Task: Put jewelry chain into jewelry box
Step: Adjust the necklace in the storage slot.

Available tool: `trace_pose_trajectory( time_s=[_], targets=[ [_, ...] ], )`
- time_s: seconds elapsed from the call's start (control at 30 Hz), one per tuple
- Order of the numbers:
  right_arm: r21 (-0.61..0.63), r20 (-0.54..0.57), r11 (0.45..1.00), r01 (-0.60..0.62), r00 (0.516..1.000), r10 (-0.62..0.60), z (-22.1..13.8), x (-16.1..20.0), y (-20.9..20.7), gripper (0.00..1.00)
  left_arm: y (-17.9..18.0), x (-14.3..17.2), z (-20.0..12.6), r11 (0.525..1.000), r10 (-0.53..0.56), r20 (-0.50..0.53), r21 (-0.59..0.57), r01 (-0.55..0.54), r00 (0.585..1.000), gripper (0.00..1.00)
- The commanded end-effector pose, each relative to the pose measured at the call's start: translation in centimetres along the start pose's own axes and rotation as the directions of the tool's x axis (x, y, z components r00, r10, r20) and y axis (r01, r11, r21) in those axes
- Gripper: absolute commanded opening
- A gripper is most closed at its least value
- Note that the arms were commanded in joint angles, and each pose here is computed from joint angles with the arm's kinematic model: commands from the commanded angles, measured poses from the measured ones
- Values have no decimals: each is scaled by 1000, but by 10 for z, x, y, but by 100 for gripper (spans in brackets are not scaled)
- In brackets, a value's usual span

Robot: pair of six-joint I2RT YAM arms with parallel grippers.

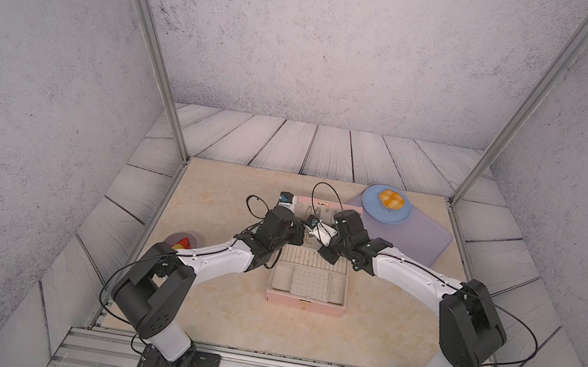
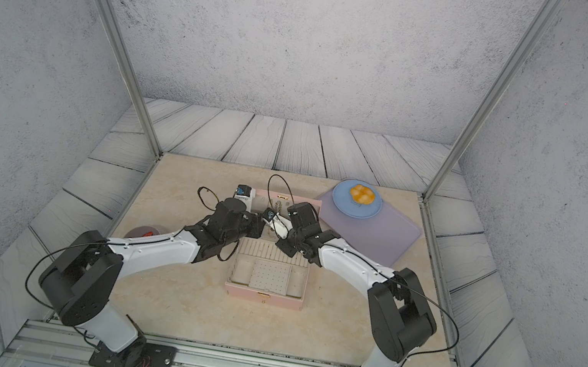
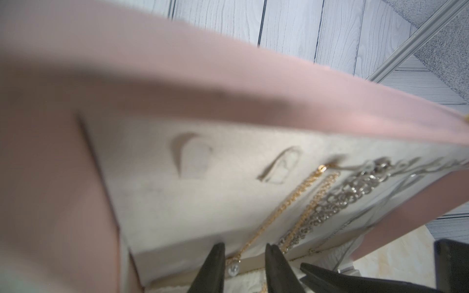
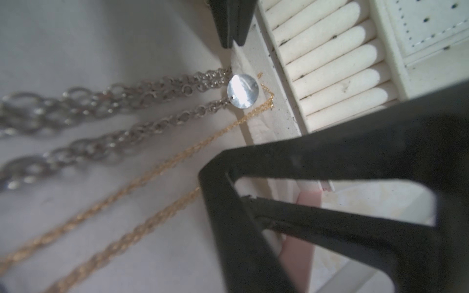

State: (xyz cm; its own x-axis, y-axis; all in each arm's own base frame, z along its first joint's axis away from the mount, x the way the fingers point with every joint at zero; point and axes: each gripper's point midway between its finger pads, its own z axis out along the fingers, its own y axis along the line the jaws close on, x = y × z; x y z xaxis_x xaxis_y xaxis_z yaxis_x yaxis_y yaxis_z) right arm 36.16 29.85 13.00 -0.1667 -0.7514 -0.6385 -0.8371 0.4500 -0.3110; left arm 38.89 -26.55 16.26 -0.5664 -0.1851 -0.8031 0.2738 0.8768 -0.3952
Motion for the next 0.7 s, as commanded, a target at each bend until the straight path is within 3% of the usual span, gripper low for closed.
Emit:
trace_pose_trajectory(
  time_s=[0.0,0.27,0.5,0.67],
  targets=[
    [-12,25,1000,-16,1000,16,-5,-4,1,0,21,17,7,996,-11,-46,-88,7,999,33],
    [-13,30,1000,-22,999,22,-4,-4,1,0,4,13,18,1000,-15,-52,-16,15,999,25],
    [-8,29,1000,-24,999,24,-4,-4,0,0,-6,18,20,997,-56,-70,46,59,996,27],
    [-4,28,1000,-25,999,25,-4,-3,0,0,-11,21,26,995,-57,-81,76,63,995,22]
  ],
)
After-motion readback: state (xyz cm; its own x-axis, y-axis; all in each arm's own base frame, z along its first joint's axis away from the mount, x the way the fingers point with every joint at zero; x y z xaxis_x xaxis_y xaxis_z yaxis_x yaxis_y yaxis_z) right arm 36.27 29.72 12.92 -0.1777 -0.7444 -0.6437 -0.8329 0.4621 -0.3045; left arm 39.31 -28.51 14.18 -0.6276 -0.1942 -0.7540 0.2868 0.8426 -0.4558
